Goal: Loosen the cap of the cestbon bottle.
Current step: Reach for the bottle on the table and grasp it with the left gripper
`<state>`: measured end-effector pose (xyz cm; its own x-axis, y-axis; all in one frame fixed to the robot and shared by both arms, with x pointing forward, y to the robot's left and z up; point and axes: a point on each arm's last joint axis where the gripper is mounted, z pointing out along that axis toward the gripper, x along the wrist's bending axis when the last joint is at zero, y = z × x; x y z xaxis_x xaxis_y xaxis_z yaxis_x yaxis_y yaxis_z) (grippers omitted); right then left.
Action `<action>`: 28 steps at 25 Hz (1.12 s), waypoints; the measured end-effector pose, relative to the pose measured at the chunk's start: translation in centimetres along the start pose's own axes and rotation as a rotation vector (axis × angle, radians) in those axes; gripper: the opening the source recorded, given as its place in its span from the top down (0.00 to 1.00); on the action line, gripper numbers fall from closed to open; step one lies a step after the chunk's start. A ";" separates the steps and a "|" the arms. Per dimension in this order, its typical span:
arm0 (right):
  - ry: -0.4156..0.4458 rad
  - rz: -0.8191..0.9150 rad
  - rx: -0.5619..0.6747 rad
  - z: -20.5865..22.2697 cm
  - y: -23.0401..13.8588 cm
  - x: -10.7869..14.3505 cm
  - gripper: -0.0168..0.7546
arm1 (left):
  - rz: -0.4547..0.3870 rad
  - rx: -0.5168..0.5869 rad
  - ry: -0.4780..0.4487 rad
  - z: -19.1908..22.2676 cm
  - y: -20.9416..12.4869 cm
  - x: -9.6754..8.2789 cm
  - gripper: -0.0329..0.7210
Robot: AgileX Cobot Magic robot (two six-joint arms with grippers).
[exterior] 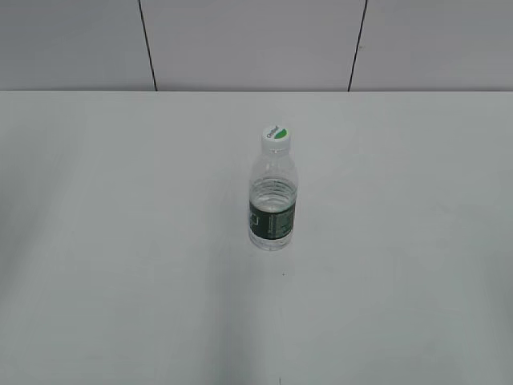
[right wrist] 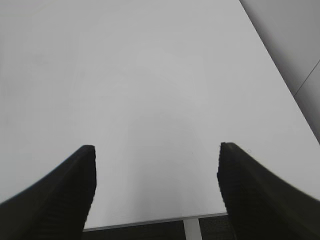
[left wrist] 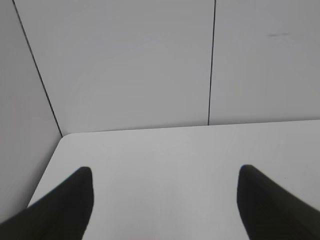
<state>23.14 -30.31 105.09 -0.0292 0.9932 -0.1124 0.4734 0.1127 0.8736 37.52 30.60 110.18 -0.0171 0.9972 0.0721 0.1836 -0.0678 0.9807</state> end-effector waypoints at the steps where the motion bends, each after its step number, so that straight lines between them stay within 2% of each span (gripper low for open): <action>1: 0.000 0.000 0.000 0.0 0.0 0.0 0.22 | 0.000 0.006 0.001 0.9 -0.1 0.0 0.26; 6: 0.000 0.000 0.000 0.0 0.0 0.0 0.22 | -0.002 0.070 0.004 5.5 -1.5 0.0 0.26; 10: 0.000 0.000 0.000 0.0 0.0 0.0 0.22 | -0.008 0.074 0.011 8.1 -2.4 0.0 0.26; 16: 0.000 0.000 0.000 0.0 0.0 0.0 0.22 | -0.005 0.130 0.014 12.1 -5.2 -0.1 0.26; 21: 0.000 0.000 0.000 0.0 0.0 0.0 0.22 | -0.048 0.119 0.014 14.9 -7.3 -0.3 0.26; 25: 0.000 0.000 0.000 0.0 0.0 0.0 0.22 | 0.012 0.126 -0.098 16.8 -9.4 -1.4 0.26; 28: 0.000 0.000 0.000 0.0 0.0 0.0 0.22 | -0.019 0.090 -0.257 17.9 -10.8 -2.9 0.26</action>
<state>23.14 -30.31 105.09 -0.0292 0.9932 -0.1124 0.4734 0.1127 0.8736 53.16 28.94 96.16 0.2264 0.9740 -0.0060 0.2726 -0.0575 0.9604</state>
